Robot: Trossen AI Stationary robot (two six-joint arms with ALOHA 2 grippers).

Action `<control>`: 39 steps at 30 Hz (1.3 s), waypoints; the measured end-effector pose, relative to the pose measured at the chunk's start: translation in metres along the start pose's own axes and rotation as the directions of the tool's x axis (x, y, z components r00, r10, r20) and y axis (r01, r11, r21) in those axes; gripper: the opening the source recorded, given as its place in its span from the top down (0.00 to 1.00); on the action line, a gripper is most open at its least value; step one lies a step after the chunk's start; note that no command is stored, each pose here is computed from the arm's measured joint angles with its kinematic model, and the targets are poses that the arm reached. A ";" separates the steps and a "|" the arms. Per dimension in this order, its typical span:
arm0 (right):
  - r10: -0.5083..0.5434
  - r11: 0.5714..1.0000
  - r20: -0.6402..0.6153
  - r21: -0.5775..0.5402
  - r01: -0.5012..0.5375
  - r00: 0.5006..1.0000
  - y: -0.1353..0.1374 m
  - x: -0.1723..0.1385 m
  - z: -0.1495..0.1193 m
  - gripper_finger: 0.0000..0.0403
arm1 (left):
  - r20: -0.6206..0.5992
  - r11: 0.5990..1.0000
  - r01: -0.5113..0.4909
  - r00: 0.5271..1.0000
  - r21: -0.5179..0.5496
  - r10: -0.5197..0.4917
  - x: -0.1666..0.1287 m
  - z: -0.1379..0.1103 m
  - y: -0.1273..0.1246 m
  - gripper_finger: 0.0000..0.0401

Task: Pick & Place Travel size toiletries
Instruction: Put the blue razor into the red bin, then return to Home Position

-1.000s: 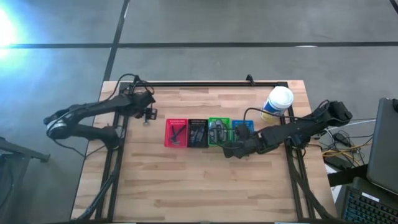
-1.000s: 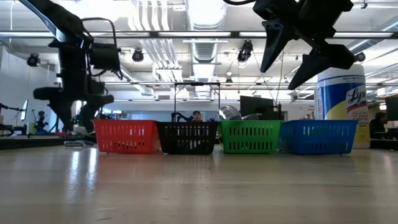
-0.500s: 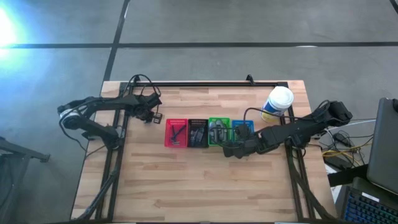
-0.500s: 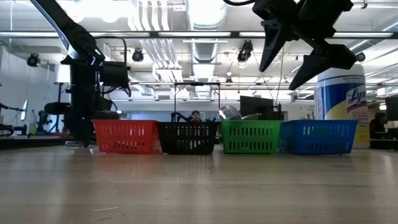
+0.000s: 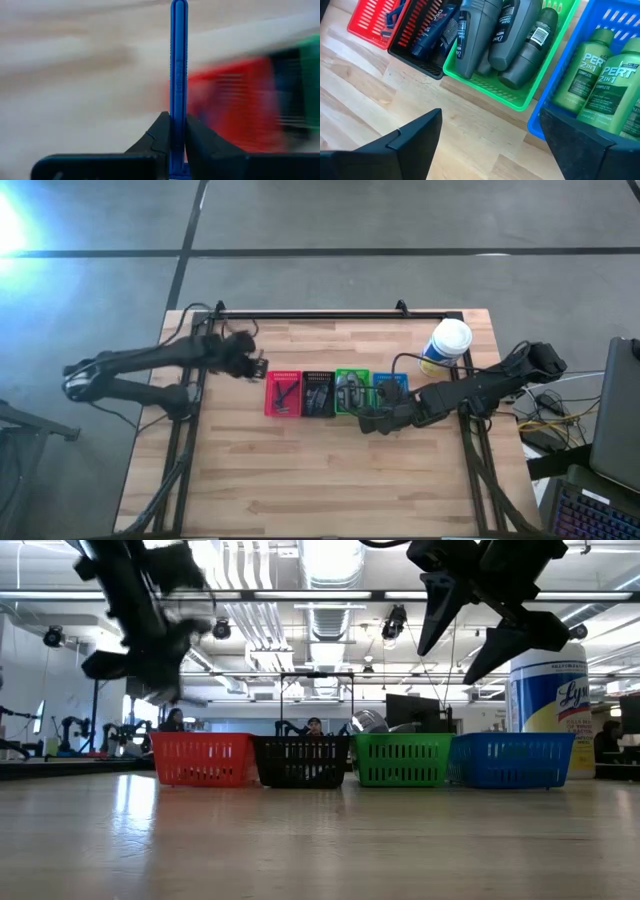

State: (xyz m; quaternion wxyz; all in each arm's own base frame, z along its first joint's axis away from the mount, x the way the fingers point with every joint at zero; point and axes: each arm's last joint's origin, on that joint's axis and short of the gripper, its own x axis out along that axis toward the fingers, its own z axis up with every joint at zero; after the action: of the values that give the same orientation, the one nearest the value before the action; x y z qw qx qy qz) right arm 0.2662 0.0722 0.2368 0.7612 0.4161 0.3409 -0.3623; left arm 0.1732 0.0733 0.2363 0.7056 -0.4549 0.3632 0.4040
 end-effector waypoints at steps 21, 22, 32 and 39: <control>0.009 0.998 0.013 -0.070 -0.008 1.000 0.001 -0.003 -0.007 0.31 | 0.070 0.981 0.065 0.996 -0.185 -0.052 0.054 -0.065 -0.089 0.59; 0.009 0.997 0.012 -0.072 -0.008 1.000 0.001 -0.003 -0.007 0.31 | 0.054 0.982 0.069 0.997 -0.179 -0.060 0.054 -0.066 -0.091 0.56; 0.126 0.957 0.028 -0.267 -0.114 0.992 -0.002 -0.041 -0.017 0.32 | 0.059 0.881 0.290 0.940 0.374 -0.335 -0.027 -0.063 -0.110 0.43; 0.410 0.868 -0.188 -0.220 -0.445 0.892 -0.011 -0.101 -0.012 0.28 | -0.029 0.671 0.502 0.811 0.546 -0.584 -0.100 -0.062 -0.094 0.42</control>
State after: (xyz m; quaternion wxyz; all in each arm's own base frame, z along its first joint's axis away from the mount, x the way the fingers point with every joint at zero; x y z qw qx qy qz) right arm 0.2035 0.1054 0.3101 0.8450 0.4026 0.3348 -0.1082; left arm 0.2081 -0.0331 0.3367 0.9155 -0.2981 0.2541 0.0916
